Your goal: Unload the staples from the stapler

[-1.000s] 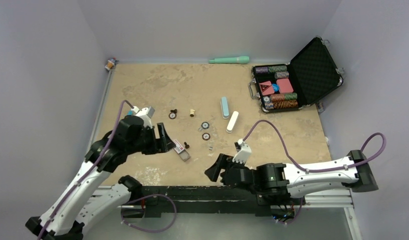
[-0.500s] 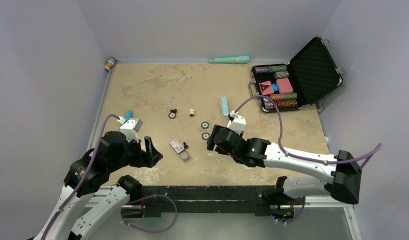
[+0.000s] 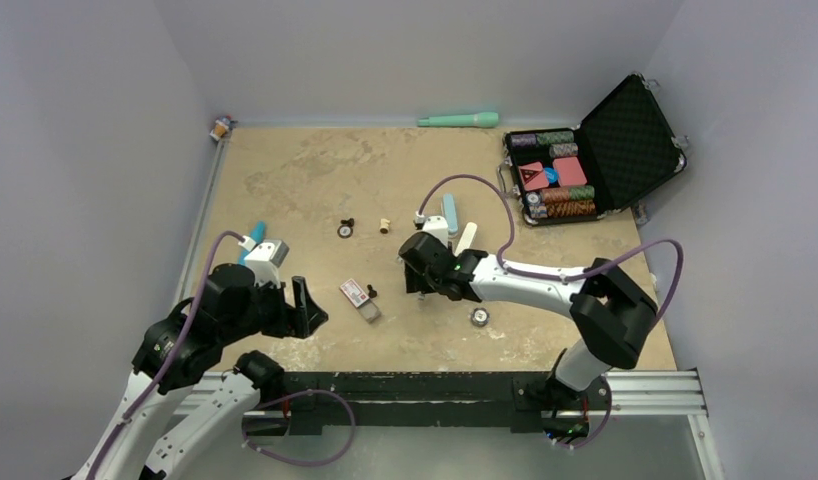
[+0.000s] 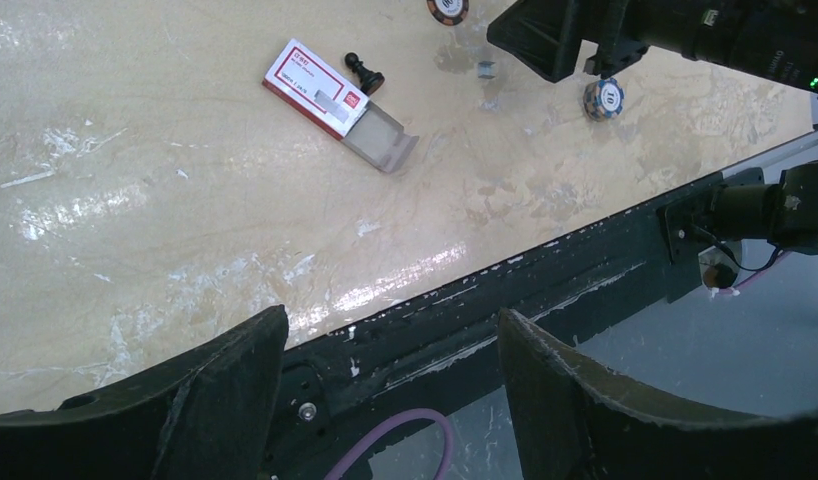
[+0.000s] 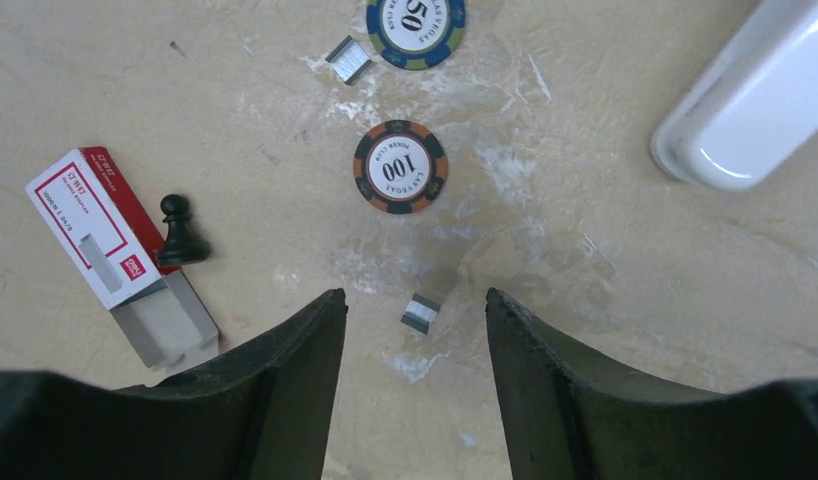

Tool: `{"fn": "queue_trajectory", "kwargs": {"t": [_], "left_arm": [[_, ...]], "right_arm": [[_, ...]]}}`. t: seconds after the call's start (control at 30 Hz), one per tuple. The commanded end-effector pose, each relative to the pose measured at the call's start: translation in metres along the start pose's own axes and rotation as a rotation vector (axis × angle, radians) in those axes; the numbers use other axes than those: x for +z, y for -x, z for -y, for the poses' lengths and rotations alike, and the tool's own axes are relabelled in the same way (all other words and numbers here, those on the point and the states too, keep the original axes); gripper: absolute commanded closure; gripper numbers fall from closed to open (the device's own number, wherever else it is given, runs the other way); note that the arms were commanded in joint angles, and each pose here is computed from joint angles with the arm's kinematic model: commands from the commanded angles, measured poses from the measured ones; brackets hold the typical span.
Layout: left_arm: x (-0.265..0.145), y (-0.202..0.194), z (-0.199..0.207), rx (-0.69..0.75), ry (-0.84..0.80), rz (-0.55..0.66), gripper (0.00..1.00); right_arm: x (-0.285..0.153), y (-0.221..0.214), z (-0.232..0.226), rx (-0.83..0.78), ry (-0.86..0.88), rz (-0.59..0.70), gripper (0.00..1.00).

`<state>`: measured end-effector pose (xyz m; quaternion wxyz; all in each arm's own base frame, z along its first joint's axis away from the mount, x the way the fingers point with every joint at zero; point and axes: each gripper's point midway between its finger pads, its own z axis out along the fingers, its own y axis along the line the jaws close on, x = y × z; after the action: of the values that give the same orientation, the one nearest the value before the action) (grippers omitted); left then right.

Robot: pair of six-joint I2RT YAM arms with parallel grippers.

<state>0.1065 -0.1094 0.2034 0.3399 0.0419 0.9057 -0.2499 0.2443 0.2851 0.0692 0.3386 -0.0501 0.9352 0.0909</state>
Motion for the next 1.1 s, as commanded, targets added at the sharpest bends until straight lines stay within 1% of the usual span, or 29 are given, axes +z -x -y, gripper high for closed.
{"fn": "queue_trajectory", "kwargs": {"t": [0.0, 0.1, 0.27, 0.33, 0.53, 0.73, 1.07], "left_arm": [[0.0, 0.006, 0.004, 0.026, -0.027, 0.026, 0.2], [0.0, 0.006, 0.004, 0.025, -0.028, 0.03, 0.2], [0.0, 0.007, 0.003, 0.022, -0.028, 0.037, 0.21], [0.0, 0.007, 0.003, 0.021, -0.028, 0.038, 0.21], [0.001, 0.008, 0.003, 0.018, -0.027, 0.038, 0.21], [0.001, 0.008, 0.003, 0.015, -0.027, 0.034, 0.22], [0.003, 0.008, 0.002, 0.01, -0.021, 0.034, 0.23]], "right_arm": [[0.006, 0.027, -0.031, -0.033, 0.131, 0.043, 0.43], [0.016, 0.024, -0.033, -0.034, 0.145, 0.027, 0.49], [0.027, 0.016, -0.029, -0.033, 0.138, 0.006, 0.51], [0.03, 0.012, -0.027, -0.033, 0.135, 0.002, 0.56], [0.038, -0.008, -0.023, -0.023, 0.147, -0.034, 0.63], [0.041, -0.02, -0.016, 0.002, 0.139, -0.053, 0.66], [0.035, -0.029, -0.011, 0.014, 0.145, -0.069, 0.66]]}}
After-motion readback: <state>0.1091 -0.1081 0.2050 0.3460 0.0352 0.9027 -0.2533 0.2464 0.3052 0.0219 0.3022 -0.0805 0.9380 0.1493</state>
